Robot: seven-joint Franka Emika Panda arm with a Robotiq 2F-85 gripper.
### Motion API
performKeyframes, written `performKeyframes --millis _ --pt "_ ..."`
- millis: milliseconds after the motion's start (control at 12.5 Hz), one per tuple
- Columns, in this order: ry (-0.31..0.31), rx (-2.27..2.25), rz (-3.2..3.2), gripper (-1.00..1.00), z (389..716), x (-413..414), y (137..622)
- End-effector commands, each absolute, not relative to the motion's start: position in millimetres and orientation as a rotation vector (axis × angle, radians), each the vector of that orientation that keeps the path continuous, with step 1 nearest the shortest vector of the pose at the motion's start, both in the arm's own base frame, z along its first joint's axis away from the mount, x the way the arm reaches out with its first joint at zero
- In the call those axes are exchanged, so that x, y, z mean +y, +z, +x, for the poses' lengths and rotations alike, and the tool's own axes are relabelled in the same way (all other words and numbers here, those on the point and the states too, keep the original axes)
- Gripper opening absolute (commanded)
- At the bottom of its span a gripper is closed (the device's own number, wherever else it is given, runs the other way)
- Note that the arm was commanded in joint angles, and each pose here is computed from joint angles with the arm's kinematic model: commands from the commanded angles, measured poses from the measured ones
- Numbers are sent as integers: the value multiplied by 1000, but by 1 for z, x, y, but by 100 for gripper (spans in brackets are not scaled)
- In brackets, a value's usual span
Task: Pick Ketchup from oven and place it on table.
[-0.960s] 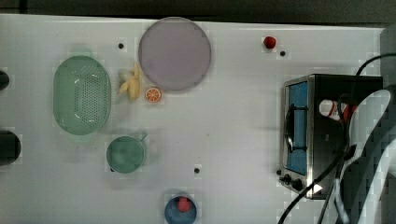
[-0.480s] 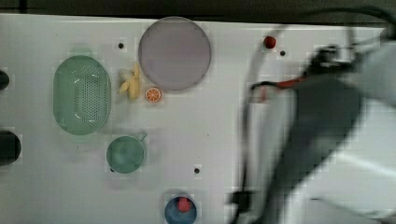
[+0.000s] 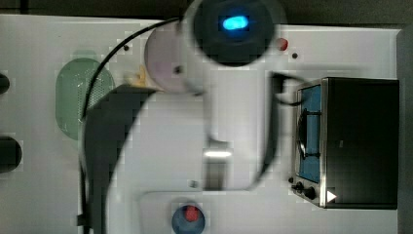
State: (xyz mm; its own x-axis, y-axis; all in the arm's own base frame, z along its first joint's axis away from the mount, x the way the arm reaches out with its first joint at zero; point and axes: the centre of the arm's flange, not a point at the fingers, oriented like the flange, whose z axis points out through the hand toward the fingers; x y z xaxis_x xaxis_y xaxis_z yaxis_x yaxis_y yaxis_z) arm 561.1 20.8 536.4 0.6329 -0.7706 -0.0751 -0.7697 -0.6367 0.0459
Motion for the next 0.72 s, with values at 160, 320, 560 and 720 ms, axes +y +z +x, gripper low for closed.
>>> performKeyframes --millis 160,320,560,720 --pt "-254 -1492 2687 27 548 -24 440" --pt "-224 -1503 2690 27 540 -25 389" --pt "-181 -1510 2686 27 532 -25 311" --pt "-182 -1506 2674 27 530 -25 271"
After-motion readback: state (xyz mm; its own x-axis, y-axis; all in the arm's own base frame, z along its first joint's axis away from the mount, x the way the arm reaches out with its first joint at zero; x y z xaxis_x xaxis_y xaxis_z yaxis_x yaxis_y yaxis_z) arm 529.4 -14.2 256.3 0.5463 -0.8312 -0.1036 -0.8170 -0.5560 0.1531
